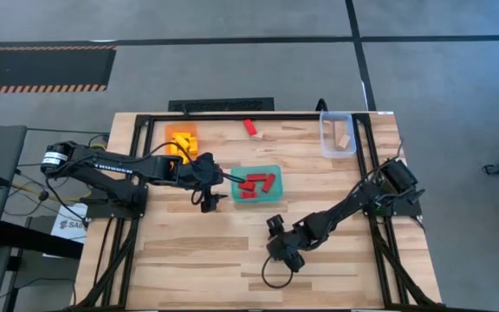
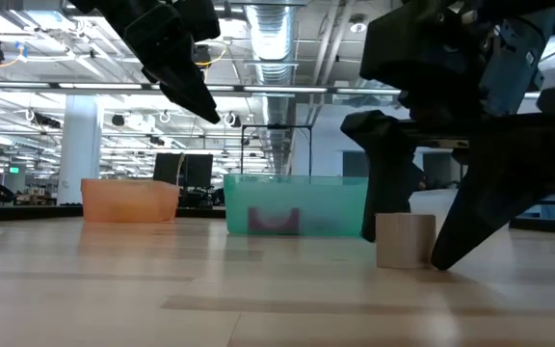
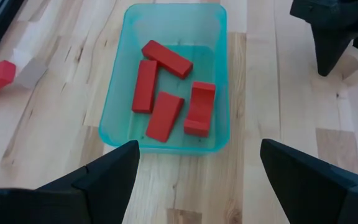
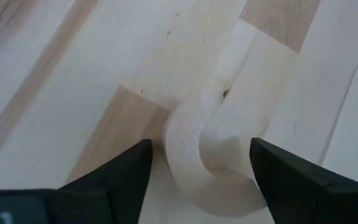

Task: Sort & place blocks by color
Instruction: Put the brown block into the transparent bin

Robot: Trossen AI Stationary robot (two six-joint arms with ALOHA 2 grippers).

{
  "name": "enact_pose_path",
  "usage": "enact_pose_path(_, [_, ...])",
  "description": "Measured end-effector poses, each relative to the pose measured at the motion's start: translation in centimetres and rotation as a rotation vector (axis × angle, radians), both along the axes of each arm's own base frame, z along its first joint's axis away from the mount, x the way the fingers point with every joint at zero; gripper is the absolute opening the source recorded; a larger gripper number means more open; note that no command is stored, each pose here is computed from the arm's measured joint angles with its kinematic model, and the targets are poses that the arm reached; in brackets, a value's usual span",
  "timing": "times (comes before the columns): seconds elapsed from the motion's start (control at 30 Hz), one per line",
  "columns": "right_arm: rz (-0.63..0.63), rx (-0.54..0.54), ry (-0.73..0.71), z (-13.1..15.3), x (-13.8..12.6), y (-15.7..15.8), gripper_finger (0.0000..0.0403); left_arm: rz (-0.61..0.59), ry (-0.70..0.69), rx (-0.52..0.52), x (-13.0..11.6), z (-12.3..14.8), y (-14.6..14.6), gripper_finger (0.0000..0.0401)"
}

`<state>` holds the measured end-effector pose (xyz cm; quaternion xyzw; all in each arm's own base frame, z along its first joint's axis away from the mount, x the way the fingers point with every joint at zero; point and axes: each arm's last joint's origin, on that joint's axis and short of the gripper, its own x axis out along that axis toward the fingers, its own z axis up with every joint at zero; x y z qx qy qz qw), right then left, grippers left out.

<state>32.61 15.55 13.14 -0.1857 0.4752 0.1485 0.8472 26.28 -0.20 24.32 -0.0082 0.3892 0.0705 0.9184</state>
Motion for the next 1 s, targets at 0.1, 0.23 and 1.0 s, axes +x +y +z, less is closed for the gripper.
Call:
enact_pose_path(0.1, [0.004, -0.005, 0.004, 0.0, 0.0, -0.1, 0.0254, 0.004, 0.0, 0.0, 0.0, 0.0, 0.0, 0.0322])
enact_pose_path(0.23, [-0.005, -0.006, 0.015, 0.0, 0.0, -0.4, 0.0182, 0.006, -0.001, 0.002, 0.0, 0.0, 0.0, 0.0322])
enact_pose_path(1.0, [-0.628, 0.042, -0.02, 12.8, -10.7, -10.3, 0.0087, 0.075, -0.03, -0.032, 0.1, 0.1, 0.1, 0.0322])
